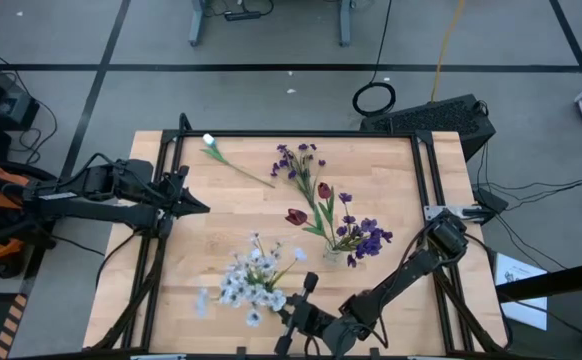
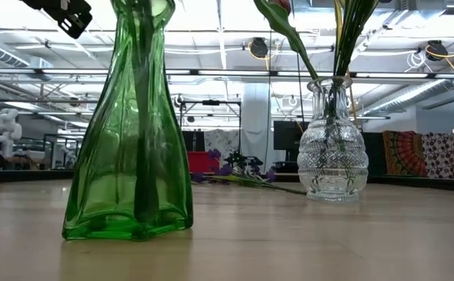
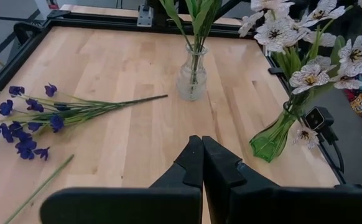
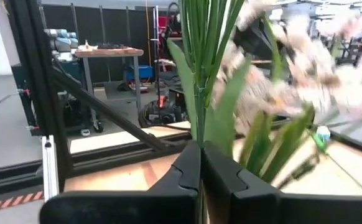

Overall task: Sort flowers into vase by color
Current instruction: Put the white flowers into the green vase

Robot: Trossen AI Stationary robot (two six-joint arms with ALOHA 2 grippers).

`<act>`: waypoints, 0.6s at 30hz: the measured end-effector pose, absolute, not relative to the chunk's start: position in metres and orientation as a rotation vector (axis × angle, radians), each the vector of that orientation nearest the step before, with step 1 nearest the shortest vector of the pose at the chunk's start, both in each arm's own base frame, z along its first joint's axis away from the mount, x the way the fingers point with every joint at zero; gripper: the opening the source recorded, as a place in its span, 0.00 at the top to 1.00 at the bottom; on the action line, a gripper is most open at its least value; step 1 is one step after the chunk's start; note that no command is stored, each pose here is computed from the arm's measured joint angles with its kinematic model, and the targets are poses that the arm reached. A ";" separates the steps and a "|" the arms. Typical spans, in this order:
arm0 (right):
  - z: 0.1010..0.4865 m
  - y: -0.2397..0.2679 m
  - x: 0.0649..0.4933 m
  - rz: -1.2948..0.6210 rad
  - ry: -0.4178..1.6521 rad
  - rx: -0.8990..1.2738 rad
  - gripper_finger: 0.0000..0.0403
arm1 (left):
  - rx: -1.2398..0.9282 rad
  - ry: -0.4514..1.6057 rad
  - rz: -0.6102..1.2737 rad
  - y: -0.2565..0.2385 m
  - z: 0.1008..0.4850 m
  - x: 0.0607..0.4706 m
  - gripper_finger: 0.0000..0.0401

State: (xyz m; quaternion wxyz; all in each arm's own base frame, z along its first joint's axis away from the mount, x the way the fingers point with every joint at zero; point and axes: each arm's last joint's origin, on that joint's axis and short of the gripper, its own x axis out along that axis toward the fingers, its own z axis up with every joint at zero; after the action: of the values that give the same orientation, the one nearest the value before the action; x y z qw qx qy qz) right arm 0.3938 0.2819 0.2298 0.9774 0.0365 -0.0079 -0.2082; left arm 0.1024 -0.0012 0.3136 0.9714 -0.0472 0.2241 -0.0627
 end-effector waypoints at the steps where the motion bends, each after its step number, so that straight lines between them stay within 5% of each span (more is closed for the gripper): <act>1: 0.227 0.281 0.393 -0.420 -0.023 0.089 1.00 | -0.096 0.452 -0.126 -0.001 0.314 0.102 1.00; 18: 0.210 0.269 0.393 -0.420 -0.012 0.090 0.96 | -0.096 0.453 -0.127 -0.001 0.314 0.102 1.00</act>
State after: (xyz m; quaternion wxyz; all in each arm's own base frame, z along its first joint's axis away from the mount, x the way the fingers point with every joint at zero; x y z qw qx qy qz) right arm 0.3934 0.2693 0.2100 0.9770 0.0449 -0.0058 -0.2085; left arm 0.1024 -0.0012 0.3136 0.9714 -0.0473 0.2242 -0.0627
